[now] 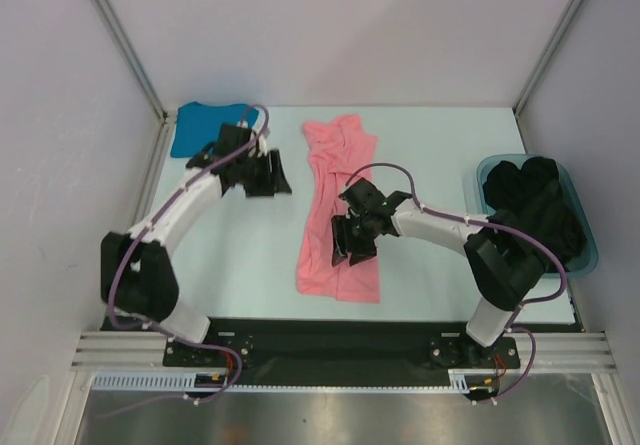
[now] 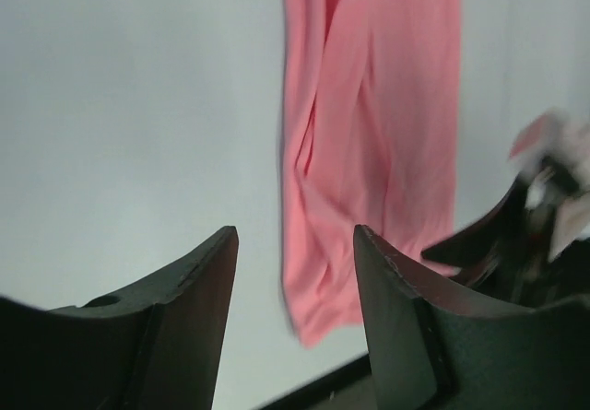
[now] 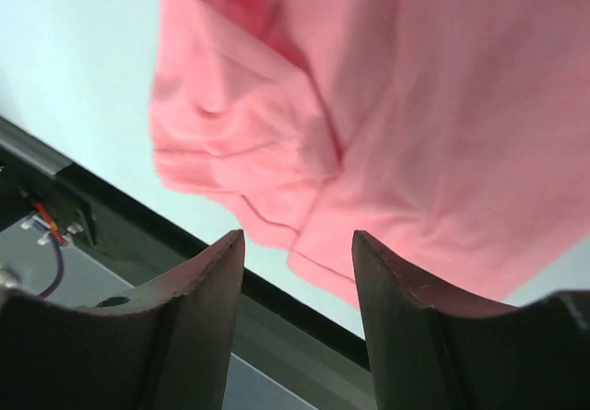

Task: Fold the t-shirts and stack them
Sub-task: Fold the tshirt

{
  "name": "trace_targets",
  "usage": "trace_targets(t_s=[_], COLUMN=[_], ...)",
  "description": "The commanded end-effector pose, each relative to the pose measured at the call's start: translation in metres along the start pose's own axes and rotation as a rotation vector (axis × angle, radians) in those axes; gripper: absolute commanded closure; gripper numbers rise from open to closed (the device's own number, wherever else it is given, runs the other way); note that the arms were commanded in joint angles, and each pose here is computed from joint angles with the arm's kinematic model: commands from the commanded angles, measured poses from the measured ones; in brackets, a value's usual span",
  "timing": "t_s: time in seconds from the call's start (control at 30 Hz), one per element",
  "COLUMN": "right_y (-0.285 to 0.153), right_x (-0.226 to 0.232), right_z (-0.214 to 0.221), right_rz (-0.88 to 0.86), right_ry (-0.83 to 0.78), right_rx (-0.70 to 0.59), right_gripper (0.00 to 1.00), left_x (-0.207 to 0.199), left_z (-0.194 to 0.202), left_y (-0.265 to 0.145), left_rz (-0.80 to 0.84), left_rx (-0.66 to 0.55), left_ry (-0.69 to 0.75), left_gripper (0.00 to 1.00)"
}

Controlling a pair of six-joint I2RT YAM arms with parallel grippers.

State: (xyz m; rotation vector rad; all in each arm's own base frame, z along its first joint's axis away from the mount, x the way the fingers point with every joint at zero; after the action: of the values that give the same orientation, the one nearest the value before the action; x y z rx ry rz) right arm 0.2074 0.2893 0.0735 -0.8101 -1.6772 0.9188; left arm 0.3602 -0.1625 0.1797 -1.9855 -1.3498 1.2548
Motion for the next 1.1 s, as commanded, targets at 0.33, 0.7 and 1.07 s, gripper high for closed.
trace_targets(t_s=[0.33, 0.7, 1.07], right_y=[0.017, 0.033, 0.042], right_x=[0.023, -0.006, 0.002], right_z=[-0.042, -0.02, -0.014], right_rz=[-0.069, 0.022, 0.003], right_ry=[-0.15, -0.139, -0.141], right_rx=[0.001, 0.064, 0.064], right_gripper=[0.55, 0.57, 0.66], left_x=[0.022, 0.019, 0.02], left_z=[0.16, 0.182, 0.179], left_y=[-0.034, -0.032, -0.026], left_rz=[0.073, 0.137, 0.13], left_rx=[0.17, 0.218, 0.241], left_ry=[-0.185, -0.229, -0.214], left_gripper=[0.41, 0.41, 0.41])
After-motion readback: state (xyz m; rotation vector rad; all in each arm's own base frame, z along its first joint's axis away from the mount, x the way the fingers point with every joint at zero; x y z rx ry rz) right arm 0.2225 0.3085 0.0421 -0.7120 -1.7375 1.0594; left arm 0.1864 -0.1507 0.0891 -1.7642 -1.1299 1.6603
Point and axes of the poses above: each gripper's point midway between its finger pads, its own y axis out along the fingers, its own x axis along the line the jaws close on, z = x × y, the point moved 2 cm from there along -y, back along the fingers, and after that the axes turned 2 degrees about -y, right-handed, at the moved point
